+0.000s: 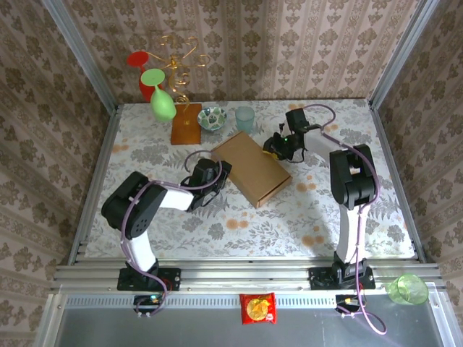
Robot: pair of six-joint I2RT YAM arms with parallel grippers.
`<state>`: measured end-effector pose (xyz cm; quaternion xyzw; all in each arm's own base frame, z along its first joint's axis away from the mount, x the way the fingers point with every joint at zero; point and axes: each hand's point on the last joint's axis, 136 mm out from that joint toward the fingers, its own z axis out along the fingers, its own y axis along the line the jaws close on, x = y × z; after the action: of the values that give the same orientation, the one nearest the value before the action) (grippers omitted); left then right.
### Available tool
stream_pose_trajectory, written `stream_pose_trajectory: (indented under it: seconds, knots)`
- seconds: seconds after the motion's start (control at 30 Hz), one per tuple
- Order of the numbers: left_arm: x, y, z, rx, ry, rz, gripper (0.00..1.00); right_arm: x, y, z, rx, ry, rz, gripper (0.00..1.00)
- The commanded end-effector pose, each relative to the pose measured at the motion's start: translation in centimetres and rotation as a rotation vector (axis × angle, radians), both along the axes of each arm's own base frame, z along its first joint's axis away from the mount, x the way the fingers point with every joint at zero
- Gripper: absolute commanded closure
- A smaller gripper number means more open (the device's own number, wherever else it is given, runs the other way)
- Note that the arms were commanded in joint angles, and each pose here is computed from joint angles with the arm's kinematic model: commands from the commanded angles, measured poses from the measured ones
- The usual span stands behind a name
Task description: Fold the paper box
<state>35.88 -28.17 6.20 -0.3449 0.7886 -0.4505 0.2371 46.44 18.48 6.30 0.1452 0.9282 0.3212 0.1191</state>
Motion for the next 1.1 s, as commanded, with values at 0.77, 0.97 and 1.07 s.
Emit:
stream_pose_trajectory:
  seconds: [0.77, 0.97, 1.07]
  knots:
    - [-11.5, 3.9, 2.0, 0.131, 0.056, -0.232, 0.51, -10.0, 1.0, 0.2, -0.004, 0.119, -0.02, 0.68]
    - [-9.0, 7.6, 4.4, 0.139, -0.014, -0.152, 0.53, -9.7, 1.1, 0.3, -0.001, 0.108, -0.015, 0.68]
    - [-7.1, 8.3, 4.7, 0.118, -0.03, -0.14, 0.54, -9.5, 1.3, 0.1, 0.0, 0.112, -0.013, 0.68]
